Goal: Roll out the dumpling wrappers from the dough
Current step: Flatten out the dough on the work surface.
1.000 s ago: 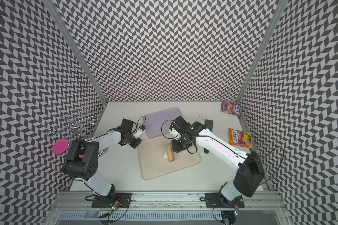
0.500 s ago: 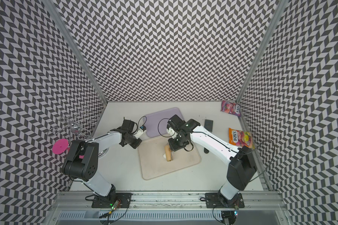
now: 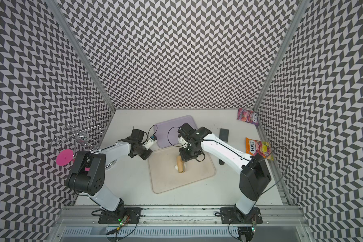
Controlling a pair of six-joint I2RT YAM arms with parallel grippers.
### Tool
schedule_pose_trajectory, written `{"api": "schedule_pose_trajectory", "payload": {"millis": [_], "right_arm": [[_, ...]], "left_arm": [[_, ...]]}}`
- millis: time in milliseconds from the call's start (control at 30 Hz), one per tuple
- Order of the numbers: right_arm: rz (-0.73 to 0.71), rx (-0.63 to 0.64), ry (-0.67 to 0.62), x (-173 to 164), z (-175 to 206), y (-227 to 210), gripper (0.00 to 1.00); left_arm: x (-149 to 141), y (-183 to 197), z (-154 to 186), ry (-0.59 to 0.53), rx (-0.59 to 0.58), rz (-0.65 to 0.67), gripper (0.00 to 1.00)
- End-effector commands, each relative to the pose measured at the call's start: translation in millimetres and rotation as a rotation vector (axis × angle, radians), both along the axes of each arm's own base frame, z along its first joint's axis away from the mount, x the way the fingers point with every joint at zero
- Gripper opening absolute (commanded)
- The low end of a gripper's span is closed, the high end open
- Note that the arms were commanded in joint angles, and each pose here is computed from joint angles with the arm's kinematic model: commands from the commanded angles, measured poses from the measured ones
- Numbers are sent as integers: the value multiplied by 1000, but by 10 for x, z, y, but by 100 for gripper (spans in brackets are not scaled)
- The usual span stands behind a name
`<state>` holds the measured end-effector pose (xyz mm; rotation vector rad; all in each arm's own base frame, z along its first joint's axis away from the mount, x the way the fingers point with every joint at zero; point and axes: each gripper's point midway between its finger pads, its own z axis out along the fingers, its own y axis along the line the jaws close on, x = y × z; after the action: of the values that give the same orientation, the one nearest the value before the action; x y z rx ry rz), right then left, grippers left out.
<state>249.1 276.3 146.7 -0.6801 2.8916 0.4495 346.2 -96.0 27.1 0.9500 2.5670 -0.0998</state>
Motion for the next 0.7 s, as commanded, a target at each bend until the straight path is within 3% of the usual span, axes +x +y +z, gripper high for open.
{"api": "schedule_pose_trajectory", "payload": {"millis": [0, 667], "right_arm": [[-54, -283, 19, 76, -607, -463, 0], [-75, -375, 44, 159, -966, -652, 0]], "left_arm": [[-214, -20, -180, 69, 29, -42, 0], [-212, -36, -172, 73, 26, -46, 0]]}}
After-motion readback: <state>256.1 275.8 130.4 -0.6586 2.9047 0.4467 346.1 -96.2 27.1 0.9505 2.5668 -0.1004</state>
